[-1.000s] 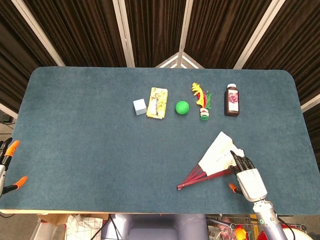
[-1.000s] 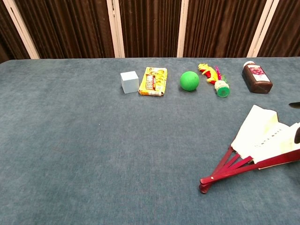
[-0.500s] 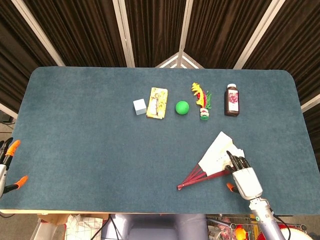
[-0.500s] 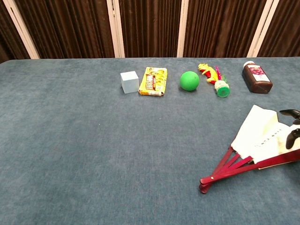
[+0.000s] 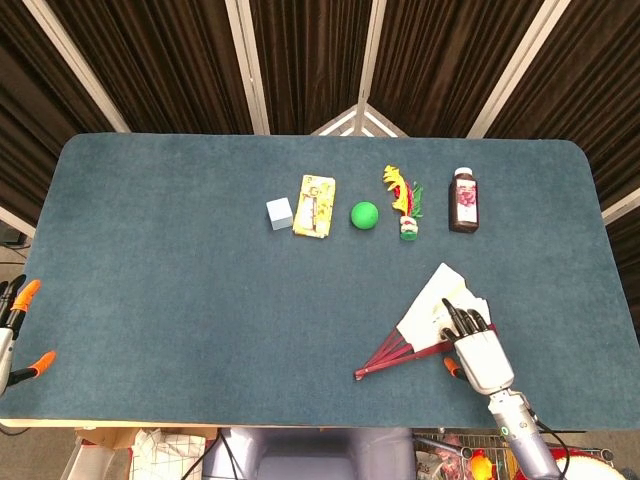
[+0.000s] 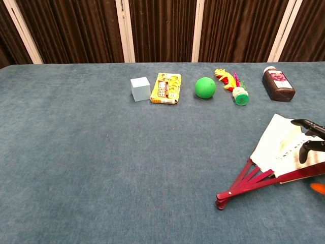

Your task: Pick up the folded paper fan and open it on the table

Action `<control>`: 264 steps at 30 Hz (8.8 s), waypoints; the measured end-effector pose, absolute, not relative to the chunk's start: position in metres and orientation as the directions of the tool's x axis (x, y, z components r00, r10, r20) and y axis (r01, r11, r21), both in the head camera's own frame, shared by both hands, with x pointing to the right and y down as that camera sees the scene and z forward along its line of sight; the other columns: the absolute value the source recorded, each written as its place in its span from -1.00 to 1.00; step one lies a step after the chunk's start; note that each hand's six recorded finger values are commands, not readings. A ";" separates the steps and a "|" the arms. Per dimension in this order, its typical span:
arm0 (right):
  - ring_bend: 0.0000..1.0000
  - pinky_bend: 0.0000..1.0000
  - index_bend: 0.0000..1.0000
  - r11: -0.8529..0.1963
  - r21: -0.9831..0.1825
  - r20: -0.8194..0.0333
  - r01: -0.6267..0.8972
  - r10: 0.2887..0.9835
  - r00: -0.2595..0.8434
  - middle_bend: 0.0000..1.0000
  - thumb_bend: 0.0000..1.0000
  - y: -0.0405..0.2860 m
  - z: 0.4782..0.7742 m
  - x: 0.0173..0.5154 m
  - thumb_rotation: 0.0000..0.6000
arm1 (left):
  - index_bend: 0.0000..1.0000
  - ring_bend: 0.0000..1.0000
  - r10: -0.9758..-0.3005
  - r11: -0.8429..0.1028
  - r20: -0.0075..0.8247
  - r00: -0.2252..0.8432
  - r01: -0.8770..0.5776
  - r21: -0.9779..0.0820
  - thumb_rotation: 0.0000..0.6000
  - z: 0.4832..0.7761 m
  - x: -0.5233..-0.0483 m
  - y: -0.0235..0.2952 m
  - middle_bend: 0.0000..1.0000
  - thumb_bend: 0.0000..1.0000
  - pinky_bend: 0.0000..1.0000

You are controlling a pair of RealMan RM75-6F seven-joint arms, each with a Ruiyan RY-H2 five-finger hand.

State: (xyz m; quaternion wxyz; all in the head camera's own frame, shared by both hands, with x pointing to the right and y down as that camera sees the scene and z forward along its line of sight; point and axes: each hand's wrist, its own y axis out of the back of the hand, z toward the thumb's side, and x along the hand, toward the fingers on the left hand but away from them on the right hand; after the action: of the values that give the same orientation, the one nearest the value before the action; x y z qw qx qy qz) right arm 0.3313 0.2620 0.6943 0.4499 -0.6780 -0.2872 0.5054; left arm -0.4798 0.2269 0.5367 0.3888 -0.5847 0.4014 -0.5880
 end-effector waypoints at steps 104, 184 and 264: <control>-0.54 -0.57 0.56 -0.318 -0.898 -0.035 0.303 0.740 0.672 -0.77 -0.20 0.082 0.507 0.144 1.00 | -0.99 -1.00 -0.908 -0.417 0.386 0.165 -0.254 -0.872 1.00 0.575 -0.439 0.211 -1.00 -0.58 -1.00; -0.54 -0.57 0.68 -0.460 -0.775 0.041 0.434 0.649 0.760 -0.77 -0.18 0.120 0.504 0.001 1.00 | -0.22 -1.00 -0.774 -0.617 0.242 0.585 -0.783 -0.081 1.00 0.653 -0.282 0.180 -0.62 -0.11 -0.82; -0.54 -0.57 0.74 -0.355 -0.841 0.016 0.408 0.738 0.675 -0.76 -0.15 0.074 0.505 0.073 1.00 | 0.46 -0.96 -0.843 -0.536 0.214 0.494 -0.738 -0.411 1.00 0.668 -0.280 0.128 -0.29 0.18 -0.67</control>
State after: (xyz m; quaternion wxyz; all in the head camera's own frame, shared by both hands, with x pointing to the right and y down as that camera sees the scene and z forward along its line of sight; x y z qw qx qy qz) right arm 0.0734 0.0740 0.5047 0.4414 -0.8017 -0.3573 0.1865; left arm -0.2800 0.1280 0.6678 0.1334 -0.8539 0.4627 -0.1974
